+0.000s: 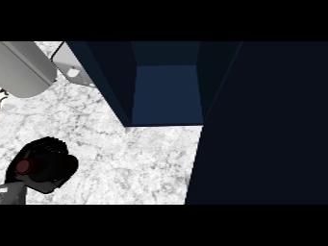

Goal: Pick up the wine, place it into the cabinet and close the cabinet

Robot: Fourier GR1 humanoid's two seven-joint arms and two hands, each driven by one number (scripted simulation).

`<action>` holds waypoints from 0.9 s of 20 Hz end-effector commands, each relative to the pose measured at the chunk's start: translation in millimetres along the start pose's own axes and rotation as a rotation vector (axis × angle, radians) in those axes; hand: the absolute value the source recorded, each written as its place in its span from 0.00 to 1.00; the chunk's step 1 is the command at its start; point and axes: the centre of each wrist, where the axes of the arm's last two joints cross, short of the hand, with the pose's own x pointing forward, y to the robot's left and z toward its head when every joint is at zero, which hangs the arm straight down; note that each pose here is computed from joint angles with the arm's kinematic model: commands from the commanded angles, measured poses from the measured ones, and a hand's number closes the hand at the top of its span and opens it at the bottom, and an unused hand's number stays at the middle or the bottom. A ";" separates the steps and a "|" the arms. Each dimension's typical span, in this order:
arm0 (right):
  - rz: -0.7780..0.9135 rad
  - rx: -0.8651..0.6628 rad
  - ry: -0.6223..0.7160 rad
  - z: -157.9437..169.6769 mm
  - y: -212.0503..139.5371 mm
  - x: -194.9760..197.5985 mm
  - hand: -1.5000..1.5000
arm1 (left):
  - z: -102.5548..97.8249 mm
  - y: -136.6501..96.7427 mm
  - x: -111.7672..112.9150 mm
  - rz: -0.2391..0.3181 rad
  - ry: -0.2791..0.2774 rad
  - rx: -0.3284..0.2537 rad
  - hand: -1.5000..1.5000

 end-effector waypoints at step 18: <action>-0.006 -0.032 -0.077 40.5 -11.5 27.1 0.00 | -18.0 -155.6 -5.9 0.167 -0.185 0.023 1.00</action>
